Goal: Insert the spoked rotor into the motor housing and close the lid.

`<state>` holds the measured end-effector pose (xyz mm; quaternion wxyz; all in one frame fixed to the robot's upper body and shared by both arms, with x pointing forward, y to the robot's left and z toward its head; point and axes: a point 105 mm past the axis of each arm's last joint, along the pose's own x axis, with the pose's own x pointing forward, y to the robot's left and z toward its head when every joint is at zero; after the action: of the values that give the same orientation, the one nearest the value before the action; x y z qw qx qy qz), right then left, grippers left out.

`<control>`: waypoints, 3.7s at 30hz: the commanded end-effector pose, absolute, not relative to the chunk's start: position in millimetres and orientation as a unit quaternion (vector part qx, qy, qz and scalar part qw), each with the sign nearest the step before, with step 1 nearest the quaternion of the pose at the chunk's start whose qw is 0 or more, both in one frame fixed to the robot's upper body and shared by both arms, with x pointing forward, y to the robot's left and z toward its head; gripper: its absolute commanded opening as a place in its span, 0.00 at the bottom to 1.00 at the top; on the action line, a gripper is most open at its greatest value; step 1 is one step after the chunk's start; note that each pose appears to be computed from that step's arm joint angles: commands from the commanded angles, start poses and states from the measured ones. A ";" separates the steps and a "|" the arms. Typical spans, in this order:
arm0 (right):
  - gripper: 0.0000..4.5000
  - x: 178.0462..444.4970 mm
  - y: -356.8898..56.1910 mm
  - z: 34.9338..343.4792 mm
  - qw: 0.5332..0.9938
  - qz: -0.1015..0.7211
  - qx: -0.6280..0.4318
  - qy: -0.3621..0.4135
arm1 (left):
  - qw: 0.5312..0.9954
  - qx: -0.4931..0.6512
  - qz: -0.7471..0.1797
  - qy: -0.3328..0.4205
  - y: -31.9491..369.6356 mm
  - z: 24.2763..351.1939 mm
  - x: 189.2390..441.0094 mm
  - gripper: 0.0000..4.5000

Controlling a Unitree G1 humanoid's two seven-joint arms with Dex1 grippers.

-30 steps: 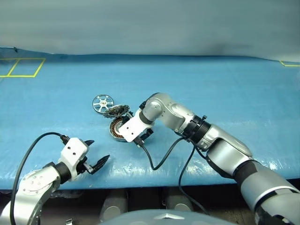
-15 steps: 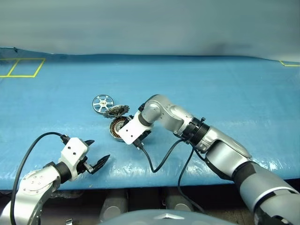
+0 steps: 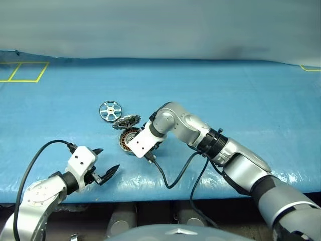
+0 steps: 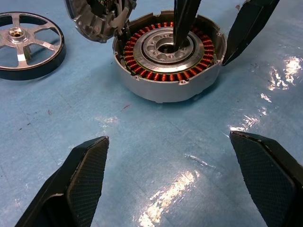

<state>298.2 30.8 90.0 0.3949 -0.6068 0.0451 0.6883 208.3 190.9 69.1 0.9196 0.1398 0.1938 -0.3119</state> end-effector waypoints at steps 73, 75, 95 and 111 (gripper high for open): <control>1.00 286.0 -49.9 134.3 0.502 0.657 -0.549 0.119 | 0.899 0.145 -0.375 0.172 171.5 71.4 230.2 1.00; 1.00 282.1 -53.6 142.7 0.534 0.659 -0.519 0.110 | 0.899 0.146 -0.375 0.172 172.0 72.0 230.3 1.00; 1.00 260.4 -122.4 97.6 0.952 0.278 -0.082 0.096 | 0.899 0.125 -0.380 0.179 169.4 72.1 225.6 1.00; 1.00 293.4 -116.4 53.6 0.978 0.170 -0.069 0.095 | 0.899 0.155 -0.392 0.122 156.7 77.6 227.1 1.00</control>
<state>289.9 -117.1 45.2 0.9743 -0.0714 0.1166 0.1787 226.2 162.3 68.2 0.8973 0.1404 0.1557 -0.3884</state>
